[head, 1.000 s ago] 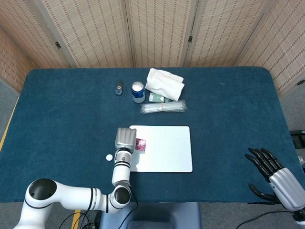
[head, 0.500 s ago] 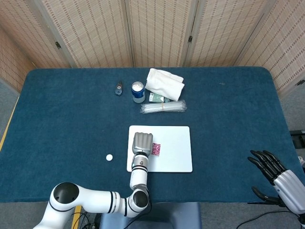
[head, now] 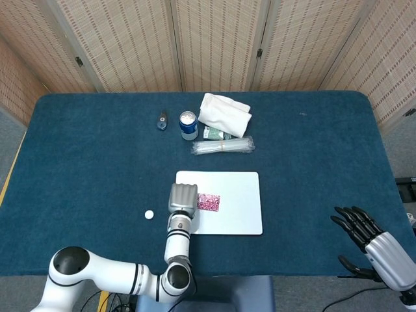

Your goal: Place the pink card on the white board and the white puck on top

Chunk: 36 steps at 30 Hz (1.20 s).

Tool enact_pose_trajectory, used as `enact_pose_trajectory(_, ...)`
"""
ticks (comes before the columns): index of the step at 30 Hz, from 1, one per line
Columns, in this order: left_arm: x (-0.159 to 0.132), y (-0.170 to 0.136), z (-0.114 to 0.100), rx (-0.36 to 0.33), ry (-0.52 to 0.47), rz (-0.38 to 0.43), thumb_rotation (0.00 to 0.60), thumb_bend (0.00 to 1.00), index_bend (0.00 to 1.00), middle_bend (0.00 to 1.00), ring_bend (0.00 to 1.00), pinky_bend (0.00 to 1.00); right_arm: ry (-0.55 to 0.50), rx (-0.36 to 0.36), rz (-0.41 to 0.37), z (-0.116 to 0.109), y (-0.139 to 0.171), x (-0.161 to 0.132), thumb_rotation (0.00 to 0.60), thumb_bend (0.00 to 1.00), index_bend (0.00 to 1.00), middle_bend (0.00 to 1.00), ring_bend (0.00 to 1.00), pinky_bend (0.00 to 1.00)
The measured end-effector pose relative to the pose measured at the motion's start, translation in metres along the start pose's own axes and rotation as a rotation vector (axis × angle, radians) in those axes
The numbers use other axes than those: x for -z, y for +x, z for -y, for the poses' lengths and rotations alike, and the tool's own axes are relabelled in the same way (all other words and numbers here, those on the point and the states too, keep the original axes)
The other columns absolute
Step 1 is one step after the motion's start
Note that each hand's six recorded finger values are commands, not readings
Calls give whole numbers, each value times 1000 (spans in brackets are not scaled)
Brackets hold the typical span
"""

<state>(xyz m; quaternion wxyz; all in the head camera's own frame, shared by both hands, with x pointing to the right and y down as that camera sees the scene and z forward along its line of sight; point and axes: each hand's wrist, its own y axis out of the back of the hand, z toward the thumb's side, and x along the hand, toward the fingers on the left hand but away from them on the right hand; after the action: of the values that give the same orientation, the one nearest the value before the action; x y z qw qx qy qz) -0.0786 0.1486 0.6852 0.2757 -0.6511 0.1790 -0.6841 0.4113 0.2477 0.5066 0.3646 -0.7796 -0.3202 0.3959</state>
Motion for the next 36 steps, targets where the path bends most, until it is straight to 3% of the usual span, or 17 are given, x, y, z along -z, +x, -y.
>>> enact_pose_trajectory(10, 85, -19, 25, 54, -87, -133, 600, 252, 433, 1000, 880, 985, 33, 14, -14, 3, 7, -10, 600, 246, 0, 0, 0, 0)
enact_pose_trajectory(36, 125, -3, 41, 88, -151, -139, 600, 253, 450, 1000, 885, 986, 62, 27, 4, 7, 7, -12, 600, 247, 0, 0, 0, 0)
